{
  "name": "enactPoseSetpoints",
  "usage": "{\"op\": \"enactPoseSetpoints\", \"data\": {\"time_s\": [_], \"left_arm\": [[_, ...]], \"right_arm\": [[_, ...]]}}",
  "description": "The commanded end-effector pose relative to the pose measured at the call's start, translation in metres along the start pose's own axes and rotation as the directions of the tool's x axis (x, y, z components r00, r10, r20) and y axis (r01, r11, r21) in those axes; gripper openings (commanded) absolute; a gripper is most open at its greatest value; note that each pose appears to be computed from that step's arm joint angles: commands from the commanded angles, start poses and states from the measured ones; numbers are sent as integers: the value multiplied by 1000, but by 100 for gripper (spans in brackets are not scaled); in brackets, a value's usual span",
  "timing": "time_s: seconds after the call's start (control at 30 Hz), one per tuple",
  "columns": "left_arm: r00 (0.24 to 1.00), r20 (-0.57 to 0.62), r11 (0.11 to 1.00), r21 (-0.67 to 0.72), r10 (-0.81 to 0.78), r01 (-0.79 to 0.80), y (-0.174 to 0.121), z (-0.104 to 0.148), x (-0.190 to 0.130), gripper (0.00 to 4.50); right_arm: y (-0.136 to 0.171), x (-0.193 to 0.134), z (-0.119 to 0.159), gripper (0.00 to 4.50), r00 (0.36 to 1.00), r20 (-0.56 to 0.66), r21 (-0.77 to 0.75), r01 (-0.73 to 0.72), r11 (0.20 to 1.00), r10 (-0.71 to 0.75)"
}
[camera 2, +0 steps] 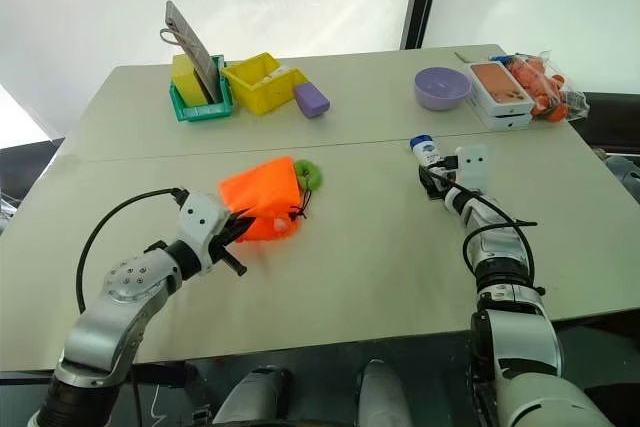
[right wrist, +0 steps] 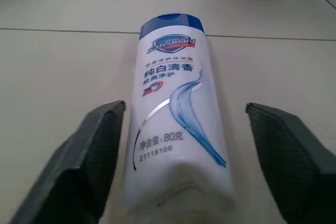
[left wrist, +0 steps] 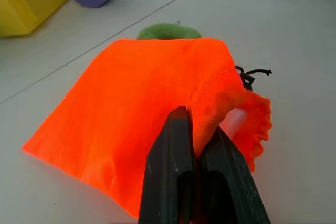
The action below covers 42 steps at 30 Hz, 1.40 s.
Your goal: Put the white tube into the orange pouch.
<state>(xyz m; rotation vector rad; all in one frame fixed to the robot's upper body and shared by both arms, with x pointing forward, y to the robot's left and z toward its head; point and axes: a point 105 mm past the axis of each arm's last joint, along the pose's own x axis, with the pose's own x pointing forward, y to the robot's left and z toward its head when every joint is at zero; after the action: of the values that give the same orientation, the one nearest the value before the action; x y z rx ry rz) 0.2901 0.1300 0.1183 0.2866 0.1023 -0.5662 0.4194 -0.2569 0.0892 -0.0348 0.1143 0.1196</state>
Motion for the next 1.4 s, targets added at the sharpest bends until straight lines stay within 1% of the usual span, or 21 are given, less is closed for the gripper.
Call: {"op": "enactPoseSetpoints", "data": {"time_s": [0.03,0.07,0.1,0.23,0.3,0.37,0.43,0.5,0.53,0.57,0.63,0.73,0.8,0.87,1.0,1.13,1.27,1.4], "left_arm": [[999,49,1000,27,5,-7,0,12,0,0],[999,48,1000,27,5,-6,-1,11,0,0],[999,48,1000,26,5,-6,-1,11,0,0],[999,48,1000,25,0,-2,-1,10,2,0],[999,52,1000,19,-1,0,-1,11,3,0],[998,56,1000,9,-4,3,-1,11,4,0],[998,60,1000,5,-15,15,-1,12,5,0],[997,71,1000,-6,-27,28,-1,15,7,0],[996,83,999,-21,-32,34,-1,17,8,0],[995,95,998,-40,-42,46,-1,20,9,0],[992,110,996,-63,-59,67,-2,24,10,0],[988,128,989,-110,-87,102,-4,28,12,0],[986,135,984,-129,-102,119,-5,31,12,0],[984,133,981,-137,-119,138,-6,32,13,0],[978,131,976,-128,-161,177,-10,35,11,0],[974,127,972,-120,-187,202,-12,38,9,0],[971,120,969,-110,-208,221,-17,38,9,0],[966,120,964,-105,-230,243,-23,38,8,0]], "right_arm": [[1,3,21,209,997,79,18,-10,1000,8],[2,3,21,168,997,80,20,-14,1000,12],[2,3,21,144,997,80,20,-17,1000,15],[3,1,21,144,996,88,7,-20,1000,19],[5,-2,25,144,993,110,-32,-33,999,37],[13,-8,35,144,983,152,-89,-87,992,100],[33,-23,47,144,951,191,-138,-218,966,242],[57,-46,54,144,897,193,-160,-371,915,398],[74,-66,55,144,845,166,-155,-487,860,508],[94,-90,51,144,771,110,-141,-613,778,627],[122,-124,42,144,649,21,-85,-757,648,761],[151,-157,25,144,519,-86,-2,-854,521,850],[165,-169,17,144,466,-119,27,-881,472,877],[178,-170,13,144,458,-129,34,-884,466,879],[194,-153,10,144,522,-100,25,-850,526,847],[202,-130,9,144,606,-67,-12,-795,607,792],[208,-117,13,144,639,-28,-22,-769,638,769],[213,-97,16,144,699,-7,-44,-715,698,715]]}}
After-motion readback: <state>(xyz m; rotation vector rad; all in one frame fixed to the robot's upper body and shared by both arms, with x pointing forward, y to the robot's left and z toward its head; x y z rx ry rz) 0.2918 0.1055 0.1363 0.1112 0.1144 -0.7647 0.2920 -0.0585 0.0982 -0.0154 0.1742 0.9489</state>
